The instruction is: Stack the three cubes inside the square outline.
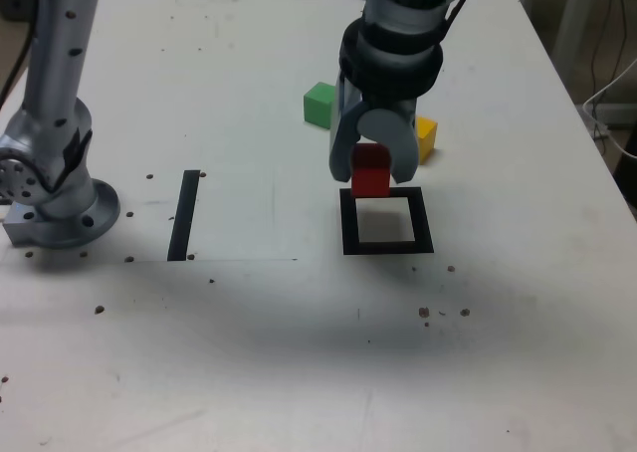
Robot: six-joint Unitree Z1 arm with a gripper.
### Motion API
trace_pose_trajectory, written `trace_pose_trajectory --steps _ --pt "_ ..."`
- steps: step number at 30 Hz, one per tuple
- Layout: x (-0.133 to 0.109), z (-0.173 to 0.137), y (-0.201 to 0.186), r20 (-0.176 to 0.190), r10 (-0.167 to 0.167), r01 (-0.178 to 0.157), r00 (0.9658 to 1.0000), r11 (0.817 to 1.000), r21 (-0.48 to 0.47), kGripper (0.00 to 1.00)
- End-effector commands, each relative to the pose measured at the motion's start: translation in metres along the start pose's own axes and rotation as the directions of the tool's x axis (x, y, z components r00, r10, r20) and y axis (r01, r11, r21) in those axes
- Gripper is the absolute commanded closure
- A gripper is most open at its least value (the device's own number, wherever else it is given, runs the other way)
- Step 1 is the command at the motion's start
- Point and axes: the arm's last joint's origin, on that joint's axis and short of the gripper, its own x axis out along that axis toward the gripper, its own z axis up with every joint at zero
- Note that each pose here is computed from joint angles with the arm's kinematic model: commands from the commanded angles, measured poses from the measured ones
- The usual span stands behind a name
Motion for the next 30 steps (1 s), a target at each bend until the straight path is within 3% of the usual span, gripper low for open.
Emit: trace_pose_trajectory --steps 1,7,19,30 --pt "0.002 0.001 0.0 -0.002 -0.012 0.012 0.9999 1.0 -0.007 0.78" --pt "0.009 0.007 -0.003 -0.014 -0.04 0.04 0.9991 0.999 -0.01 0.78" --pt "0.026 0.021 -0.002 -0.027 -0.043 0.042 0.9987 0.999 -0.028 0.77" --pt "0.031 0.022 -0.003 -0.031 -0.068 0.067 0.9972 0.997 -0.03 0.76"
